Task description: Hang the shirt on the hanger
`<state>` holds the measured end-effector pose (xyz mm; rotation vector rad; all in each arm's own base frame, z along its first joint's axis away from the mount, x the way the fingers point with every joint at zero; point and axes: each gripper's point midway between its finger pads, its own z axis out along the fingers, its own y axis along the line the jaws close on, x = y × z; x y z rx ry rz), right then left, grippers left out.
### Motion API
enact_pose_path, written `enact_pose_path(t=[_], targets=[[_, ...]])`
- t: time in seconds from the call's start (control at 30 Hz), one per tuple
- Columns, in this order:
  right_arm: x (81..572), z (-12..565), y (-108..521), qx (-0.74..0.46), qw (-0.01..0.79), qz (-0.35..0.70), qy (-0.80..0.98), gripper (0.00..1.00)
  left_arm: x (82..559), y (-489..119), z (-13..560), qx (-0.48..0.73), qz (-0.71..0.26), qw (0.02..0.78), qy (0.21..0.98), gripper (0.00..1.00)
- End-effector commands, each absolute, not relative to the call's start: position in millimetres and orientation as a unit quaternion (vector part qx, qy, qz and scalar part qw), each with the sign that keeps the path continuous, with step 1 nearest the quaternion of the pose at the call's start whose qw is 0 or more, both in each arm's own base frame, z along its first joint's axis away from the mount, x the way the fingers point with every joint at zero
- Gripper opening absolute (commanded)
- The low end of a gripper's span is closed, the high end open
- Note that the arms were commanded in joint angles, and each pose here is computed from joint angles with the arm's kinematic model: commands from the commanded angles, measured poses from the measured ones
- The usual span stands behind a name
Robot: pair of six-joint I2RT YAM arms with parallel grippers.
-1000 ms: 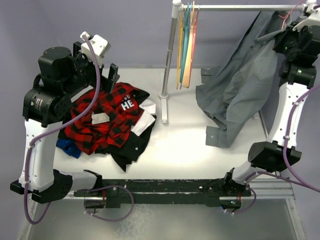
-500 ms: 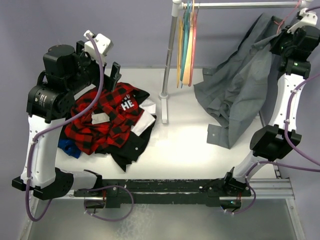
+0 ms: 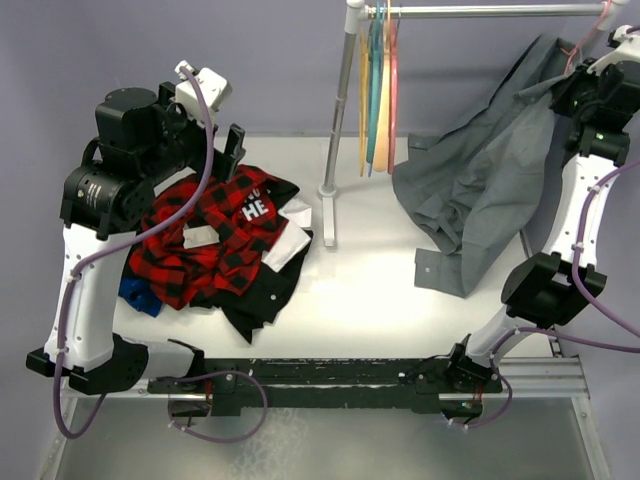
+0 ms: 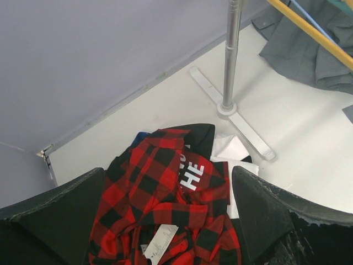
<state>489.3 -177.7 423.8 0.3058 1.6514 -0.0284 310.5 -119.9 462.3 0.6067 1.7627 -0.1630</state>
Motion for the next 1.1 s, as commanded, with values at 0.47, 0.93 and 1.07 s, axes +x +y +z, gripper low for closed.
enact_pose_path(t=[0.47, 0.93, 1.07], targets=[[479, 477, -164, 0.108, 0.721, 0.000, 0.684, 0.00, 321, -115, 467, 0.240, -0.058, 0.609, 0.754, 1.00], [483, 478, -156, 0.100, 0.720, 0.021, 0.686, 0.00, 321, -116, 466, 0.243, -0.060, 0.609, 0.753, 1.00], [482, 475, -158, 0.105, 0.717, 0.017, 0.689, 0.01, 321, -115, 466, 0.241, -0.060, 0.610, 0.753, 1.00]])
